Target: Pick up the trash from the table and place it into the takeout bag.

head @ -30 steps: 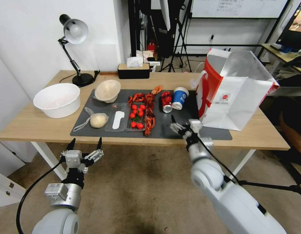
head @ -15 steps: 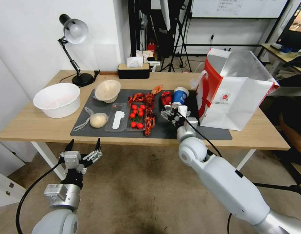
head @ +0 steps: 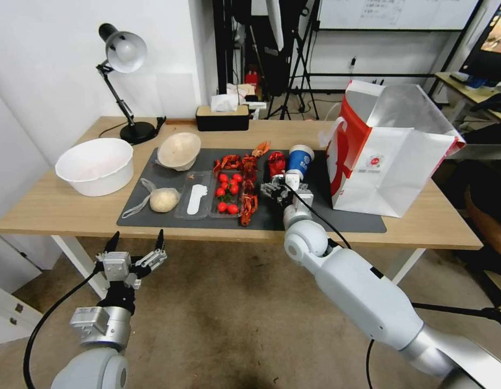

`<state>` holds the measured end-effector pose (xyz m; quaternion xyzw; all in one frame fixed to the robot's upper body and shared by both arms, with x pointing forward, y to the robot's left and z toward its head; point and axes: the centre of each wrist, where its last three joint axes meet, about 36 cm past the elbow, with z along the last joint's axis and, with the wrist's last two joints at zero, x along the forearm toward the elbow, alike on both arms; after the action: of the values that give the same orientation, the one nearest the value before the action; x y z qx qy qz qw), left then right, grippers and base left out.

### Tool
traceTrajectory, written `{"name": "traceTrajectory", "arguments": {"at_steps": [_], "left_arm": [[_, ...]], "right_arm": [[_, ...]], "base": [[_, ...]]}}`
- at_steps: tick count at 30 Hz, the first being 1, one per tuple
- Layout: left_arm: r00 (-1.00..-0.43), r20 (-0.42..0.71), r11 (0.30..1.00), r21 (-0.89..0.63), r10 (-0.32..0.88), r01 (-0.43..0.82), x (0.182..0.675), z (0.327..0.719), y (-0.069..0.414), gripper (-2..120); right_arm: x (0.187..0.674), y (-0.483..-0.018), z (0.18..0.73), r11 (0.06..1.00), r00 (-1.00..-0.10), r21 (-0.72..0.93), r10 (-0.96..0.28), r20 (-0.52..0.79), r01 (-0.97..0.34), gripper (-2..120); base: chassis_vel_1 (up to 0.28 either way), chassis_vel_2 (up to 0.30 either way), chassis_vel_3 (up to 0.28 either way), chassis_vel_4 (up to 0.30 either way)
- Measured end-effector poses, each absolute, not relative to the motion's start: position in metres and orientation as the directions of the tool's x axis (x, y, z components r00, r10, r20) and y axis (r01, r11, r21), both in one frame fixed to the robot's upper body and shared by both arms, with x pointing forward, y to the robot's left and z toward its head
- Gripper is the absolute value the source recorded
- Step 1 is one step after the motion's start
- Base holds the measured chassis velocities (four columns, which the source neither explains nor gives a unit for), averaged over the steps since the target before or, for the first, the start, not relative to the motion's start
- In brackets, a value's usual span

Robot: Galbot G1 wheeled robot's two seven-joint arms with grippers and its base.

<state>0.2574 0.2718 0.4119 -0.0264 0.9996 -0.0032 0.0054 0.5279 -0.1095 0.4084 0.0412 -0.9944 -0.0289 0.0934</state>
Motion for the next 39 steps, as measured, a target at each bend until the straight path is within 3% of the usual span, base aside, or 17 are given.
{"name": "traceTrajectory", "arguments": {"at_steps": [16, 27, 31, 34, 39], "left_arm": [[-0.998, -0.013, 0.998, -0.006, -0.058, -0.058, 0.256, 0.411, 0.272, 100], [-0.998, -0.013, 0.998, -0.006, -0.057, -0.057, 0.256, 0.410, 0.272, 100], [-0.998, -0.014, 0.998, -0.006, -0.057, -0.057, 0.256, 0.410, 0.272, 100], [-0.998, -0.015, 0.998, -0.008, -0.055, -0.055, 0.257, 0.410, 0.271, 100], [-0.999, -0.014, 0.999, -0.011, -0.053, -0.053, 0.257, 0.410, 0.270, 100]], "right_arm": [[0.529, -0.104, 0.405, 0.997, -0.976, 0.053, -0.074, 0.206, -0.064, 53], [0.516, -0.104, 0.423, 0.992, -0.981, 0.085, -0.109, 0.159, -0.097, 52], [0.507, -0.109, 0.448, 0.977, -0.984, 0.139, -0.170, 0.056, -0.160, 52], [0.504, -0.127, 0.487, 0.946, -0.967, 0.203, -0.234, -0.104, -0.251, 52], [0.506, -0.151, 0.536, 0.927, -0.947, 0.244, -0.229, -0.226, -0.283, 52]], "base": [[0.000, 0.000, 0.000, 0.000], [0.000, 0.000, 0.000, 0.000], [0.000, 0.000, 0.000, 0.000], [0.000, 0.000, 0.000, 0.000], [0.000, 0.000, 0.000, 0.000]]}}
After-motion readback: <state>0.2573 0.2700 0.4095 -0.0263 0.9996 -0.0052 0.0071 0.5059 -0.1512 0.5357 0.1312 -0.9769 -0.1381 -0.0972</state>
